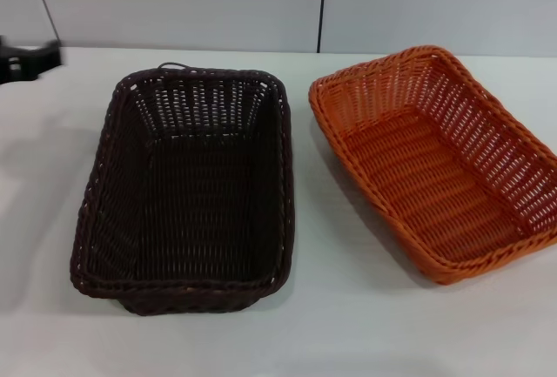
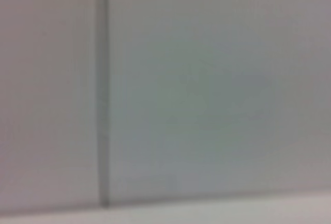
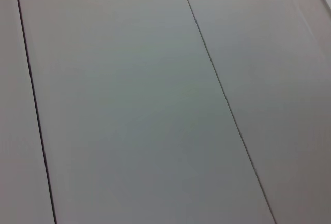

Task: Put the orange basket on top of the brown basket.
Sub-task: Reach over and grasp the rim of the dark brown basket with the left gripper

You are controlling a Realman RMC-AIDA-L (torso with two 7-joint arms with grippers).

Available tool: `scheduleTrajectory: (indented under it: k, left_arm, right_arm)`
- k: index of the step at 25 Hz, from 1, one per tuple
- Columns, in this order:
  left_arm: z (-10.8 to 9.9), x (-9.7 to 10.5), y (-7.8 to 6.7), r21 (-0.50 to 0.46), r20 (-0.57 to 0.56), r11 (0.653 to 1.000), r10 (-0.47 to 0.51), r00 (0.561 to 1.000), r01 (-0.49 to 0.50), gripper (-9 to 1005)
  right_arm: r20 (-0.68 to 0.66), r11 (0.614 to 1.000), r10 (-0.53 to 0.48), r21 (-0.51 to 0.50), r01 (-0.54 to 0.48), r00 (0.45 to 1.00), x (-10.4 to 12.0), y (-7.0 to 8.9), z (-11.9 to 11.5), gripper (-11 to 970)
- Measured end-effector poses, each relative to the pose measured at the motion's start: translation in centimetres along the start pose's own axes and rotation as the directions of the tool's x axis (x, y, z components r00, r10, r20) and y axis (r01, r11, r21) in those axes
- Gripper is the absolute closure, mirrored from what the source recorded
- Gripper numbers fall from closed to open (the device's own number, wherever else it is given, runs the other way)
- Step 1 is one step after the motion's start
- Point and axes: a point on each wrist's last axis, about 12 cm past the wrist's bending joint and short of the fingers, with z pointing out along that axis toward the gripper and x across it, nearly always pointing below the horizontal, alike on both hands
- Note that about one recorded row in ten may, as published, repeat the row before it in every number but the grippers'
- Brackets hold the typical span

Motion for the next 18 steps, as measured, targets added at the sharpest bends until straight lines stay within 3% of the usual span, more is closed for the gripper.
scheduleTrajectory:
  k: [2, 3, 6, 8, 14, 18]
  left_arm:
    - [-0.4, -0.7, -0.5, 0.039, -0.042, 0.999, 0.003, 0.999, -0.001, 190]
    - [-1.1, -1.4, -1.3, 0.097, -0.131, 0.995, 0.024, 0.991, -0.011, 190]
    - [-1.4, -1.1, -1.5, 0.100, -0.239, 0.995, 0.045, 0.970, -0.022, 191]
    - [-1.0, -0.6, -2.9, 0.090, -0.318, 0.994, 0.088, 0.944, -0.062, 192]
    - [-0.3, 0.1, -4.4, 0.107, -0.360, 0.990, 0.122, 0.925, -0.089, 194]
    - [-0.1, 0.3, -4.5, 0.109, -0.365, 0.990, 0.120, 0.923, -0.086, 195]
  right_arm:
    - [-0.002, 1.000, 0.000, 0.001, 0.000, 1.000, 0.0, 0.0, 0.0, 134]
    - [-0.004, 1.000, 0.000, 0.002, 0.000, 1.000, 0.0, 0.0, 0.0, 134]
    - [-0.007, 1.000, 0.001, 0.001, -0.001, 1.000, 0.1, 0.0, -0.1, 134]
    - [-0.011, 1.000, -0.001, 0.000, 0.001, 1.000, 0.1, 0.0, -0.1, 134]
    - [-0.015, 1.000, -0.003, 0.001, 0.003, 1.000, 0.1, -0.1, -0.2, 134]
    - [-0.023, 1.000, -0.005, 0.004, 0.005, 1.000, 0.2, -0.2, -0.1, 134]
